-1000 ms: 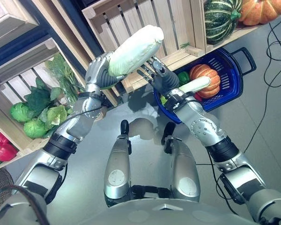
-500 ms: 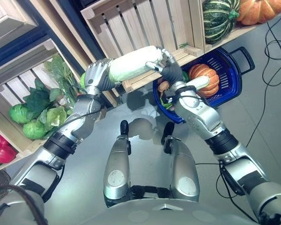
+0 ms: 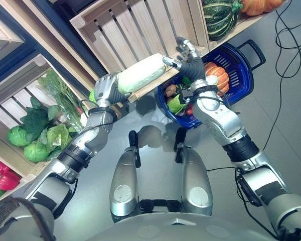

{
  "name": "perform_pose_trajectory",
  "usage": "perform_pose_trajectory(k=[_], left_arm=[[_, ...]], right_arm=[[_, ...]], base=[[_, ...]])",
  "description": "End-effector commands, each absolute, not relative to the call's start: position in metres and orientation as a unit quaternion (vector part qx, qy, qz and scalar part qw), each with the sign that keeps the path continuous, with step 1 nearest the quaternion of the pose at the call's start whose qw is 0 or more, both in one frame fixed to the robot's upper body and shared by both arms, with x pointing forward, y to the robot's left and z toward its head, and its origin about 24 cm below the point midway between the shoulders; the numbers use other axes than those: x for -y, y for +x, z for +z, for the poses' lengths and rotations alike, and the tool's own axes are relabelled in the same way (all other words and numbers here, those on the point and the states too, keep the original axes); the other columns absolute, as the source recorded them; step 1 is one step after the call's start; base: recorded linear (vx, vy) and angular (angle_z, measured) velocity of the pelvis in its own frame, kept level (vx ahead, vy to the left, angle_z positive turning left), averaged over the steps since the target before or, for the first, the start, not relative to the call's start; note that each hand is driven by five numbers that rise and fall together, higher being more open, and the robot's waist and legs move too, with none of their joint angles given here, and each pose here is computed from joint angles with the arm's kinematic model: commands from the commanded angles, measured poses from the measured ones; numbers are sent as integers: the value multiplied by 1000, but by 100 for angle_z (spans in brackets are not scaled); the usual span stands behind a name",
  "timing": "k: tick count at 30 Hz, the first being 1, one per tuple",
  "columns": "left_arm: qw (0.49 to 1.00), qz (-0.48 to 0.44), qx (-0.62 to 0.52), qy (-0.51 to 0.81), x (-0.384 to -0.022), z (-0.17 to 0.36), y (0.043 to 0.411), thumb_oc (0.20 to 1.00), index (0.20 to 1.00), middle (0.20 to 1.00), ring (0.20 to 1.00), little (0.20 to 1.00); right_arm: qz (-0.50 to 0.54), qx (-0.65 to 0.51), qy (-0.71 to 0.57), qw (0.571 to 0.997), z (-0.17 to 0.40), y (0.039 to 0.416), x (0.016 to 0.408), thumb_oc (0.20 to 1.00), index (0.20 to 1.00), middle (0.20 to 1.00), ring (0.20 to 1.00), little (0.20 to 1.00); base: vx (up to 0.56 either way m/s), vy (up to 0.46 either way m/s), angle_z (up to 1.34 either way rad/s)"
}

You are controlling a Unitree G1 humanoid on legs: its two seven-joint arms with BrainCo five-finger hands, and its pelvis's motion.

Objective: Pick up fruits and vegetables into the basket

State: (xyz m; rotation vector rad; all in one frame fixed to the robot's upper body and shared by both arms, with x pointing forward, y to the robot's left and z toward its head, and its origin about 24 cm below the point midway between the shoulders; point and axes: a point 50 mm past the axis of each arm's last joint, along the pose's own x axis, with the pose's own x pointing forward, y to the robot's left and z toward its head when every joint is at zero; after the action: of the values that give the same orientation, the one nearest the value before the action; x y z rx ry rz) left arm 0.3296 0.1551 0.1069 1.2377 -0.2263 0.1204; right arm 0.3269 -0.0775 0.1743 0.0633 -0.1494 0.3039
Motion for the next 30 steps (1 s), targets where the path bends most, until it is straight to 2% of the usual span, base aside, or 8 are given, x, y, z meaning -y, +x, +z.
perform_pose_trajectory(k=[1,3,4,6,12,19,25,30], left_arm=[[824,47,171,538,-135,121,325,200,200,200,200,200],[841,39,161,515,-133,114,324,200,200,200,200,200],[870,25,147,471,-129,108,323,200,200,200,200,200],[895,23,145,422,-127,105,322,200,200,200,200,200],[926,21,177,334,-130,124,319,200,200,200,200,200],[933,10,185,307,-126,133,317,200,200,200,200,200],[933,33,196,298,-126,137,317,200,200,200,200,200],[916,47,220,333,-127,145,318,200,200,200,200,200]], right_arm=[[216,119,96,964,203,314,53,1000,1000,1000,1000,1000],[204,140,103,963,207,313,54,1000,1000,1000,1000,1000],[195,154,110,962,211,312,55,1000,1000,1000,1000,1000],[186,166,115,962,214,311,57,1000,1000,1000,1000,1000],[184,147,114,965,207,310,57,1000,1000,1000,1000,1000],[228,88,128,961,192,309,46,1000,1000,1000,1000,1000],[188,82,123,971,184,314,47,1000,1000,1000,1000,1000],[205,61,136,967,176,316,48,1000,1000,1000,1000,1000]], base=[[29,-57,1],[29,-34,2],[13,-15,4],[7,-4,2],[0,0,0],[4,0,0],[27,-19,7],[10,-8,3]])
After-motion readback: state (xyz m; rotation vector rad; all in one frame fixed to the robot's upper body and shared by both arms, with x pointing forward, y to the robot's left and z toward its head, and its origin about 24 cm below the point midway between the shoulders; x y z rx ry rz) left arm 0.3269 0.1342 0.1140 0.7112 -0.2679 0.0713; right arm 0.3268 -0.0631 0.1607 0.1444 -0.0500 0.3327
